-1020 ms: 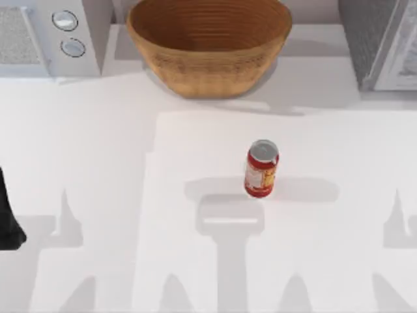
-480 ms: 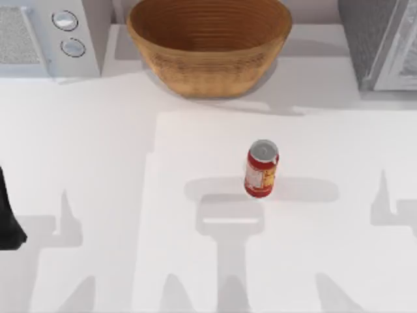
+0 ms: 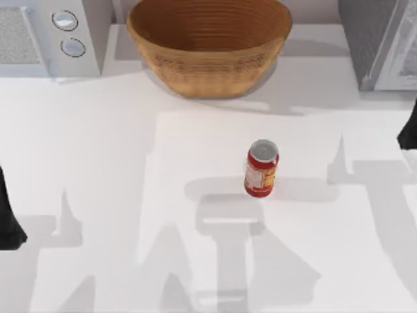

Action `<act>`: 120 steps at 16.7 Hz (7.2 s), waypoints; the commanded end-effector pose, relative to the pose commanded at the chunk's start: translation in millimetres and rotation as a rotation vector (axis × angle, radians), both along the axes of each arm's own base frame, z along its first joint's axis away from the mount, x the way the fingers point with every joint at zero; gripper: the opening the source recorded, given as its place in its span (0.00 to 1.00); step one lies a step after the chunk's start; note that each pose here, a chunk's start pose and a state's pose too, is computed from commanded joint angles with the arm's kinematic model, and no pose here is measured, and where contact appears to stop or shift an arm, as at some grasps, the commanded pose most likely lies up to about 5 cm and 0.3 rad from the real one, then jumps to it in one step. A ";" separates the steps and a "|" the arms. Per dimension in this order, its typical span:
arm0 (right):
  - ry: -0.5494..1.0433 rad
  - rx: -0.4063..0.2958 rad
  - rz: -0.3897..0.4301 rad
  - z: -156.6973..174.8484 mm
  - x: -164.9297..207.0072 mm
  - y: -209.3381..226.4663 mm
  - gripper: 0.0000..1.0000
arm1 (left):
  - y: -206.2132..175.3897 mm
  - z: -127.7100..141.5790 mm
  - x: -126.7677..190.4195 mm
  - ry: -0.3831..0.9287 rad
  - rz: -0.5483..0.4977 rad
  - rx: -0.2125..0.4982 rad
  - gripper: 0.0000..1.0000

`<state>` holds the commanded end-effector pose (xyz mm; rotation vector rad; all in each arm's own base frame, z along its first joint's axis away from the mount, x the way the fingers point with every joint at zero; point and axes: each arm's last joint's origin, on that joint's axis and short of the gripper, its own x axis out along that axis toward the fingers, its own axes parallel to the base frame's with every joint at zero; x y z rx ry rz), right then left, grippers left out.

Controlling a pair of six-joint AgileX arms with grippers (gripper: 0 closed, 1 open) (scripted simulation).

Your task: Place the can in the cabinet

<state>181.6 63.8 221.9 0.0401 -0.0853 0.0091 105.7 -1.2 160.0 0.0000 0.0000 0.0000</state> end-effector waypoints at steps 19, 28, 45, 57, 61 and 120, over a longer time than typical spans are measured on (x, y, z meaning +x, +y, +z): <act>0.080 -0.037 -0.017 -202.6 11.0 193.1 1.00 | 0.0 0.0 0.0 0.000 0.000 0.000 1.00; 0.097 -0.044 -0.013 -224.9 13.0 199.4 1.00 | 0.0 0.0 0.0 0.000 0.000 0.000 1.00; 0.080 -0.038 -0.019 -210.9 66.5 194.4 0.85 | 0.0 0.0 0.0 0.000 0.000 0.000 1.00; 0.080 -0.038 -0.019 -210.9 66.5 194.4 0.00 | 0.0 0.0 0.0 0.000 0.000 0.000 1.00; 0.080 -0.038 -0.019 -210.9 66.5 194.4 0.00 | 0.0 0.0 0.0 0.000 0.000 0.000 1.00; 0.096 -0.034 -0.028 -34.8 -62.5 -56.4 0.00 | 0.0 0.0 0.0 0.000 0.000 0.000 1.00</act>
